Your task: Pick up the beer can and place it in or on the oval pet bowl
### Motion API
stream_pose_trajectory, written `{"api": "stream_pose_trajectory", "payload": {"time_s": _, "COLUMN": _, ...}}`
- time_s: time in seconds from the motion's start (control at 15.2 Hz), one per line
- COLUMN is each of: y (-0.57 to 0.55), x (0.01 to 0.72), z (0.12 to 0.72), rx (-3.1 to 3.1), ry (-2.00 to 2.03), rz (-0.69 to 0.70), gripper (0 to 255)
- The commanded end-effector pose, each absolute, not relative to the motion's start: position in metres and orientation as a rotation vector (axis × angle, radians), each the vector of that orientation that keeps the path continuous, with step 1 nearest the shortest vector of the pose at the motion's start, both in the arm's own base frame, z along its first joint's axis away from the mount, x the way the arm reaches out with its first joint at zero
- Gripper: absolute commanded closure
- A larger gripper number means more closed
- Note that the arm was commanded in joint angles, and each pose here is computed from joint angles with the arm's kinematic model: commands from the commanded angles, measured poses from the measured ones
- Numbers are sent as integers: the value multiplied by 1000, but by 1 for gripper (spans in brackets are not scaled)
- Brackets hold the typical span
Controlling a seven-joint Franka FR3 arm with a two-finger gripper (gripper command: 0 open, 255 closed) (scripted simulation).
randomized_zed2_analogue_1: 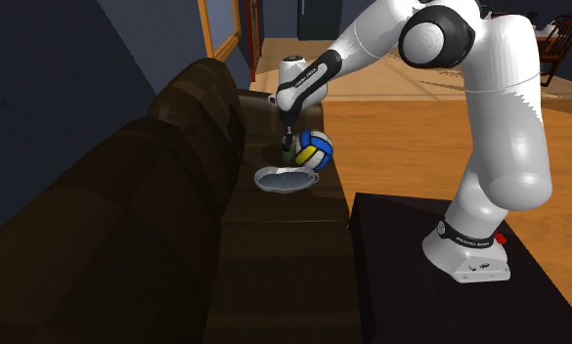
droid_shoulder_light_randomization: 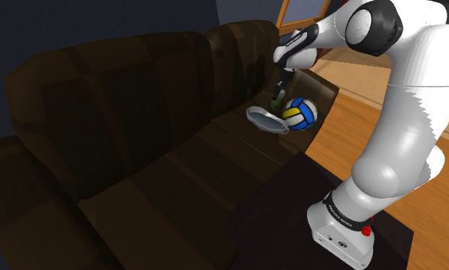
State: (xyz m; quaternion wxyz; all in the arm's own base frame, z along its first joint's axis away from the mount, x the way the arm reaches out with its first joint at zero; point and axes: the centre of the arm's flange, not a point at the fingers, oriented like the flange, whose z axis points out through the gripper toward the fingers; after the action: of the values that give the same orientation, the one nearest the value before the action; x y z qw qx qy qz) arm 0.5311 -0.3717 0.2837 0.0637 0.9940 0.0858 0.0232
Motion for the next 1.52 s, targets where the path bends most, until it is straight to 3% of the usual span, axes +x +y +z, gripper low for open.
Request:
{"api": "stream_pose_trajectory", "payload": {"time_s": 0.0, "y": -371, "x": 532, "z": 273, "rx": 3002, "ry": 259, "rz": 71, "gripper": 255}}
{"api": "stream_pose_trajectory", "payload": {"time_s": 0.73, "y": -371, "x": 532, "z": 210, "rx": 3002, "ry": 259, "rz": 71, "gripper": 255}}
{"api": "stream_pose_trajectory", "payload": {"time_s": 1.25, "y": -371, "x": 532, "z": 210, "rx": 3002, "ry": 259, "rz": 71, "gripper": 255}}
{"api": "stream_pose_trajectory", "payload": {"time_s": 1.32, "y": -371, "x": 532, "z": 210, "rx": 3002, "ry": 259, "rz": 71, "gripper": 0}}
{"api": "stream_pose_trajectory", "payload": {"time_s": 1.45, "y": -371, "x": 532, "z": 210, "rx": 3002, "ry": 259, "rz": 71, "gripper": 0}}
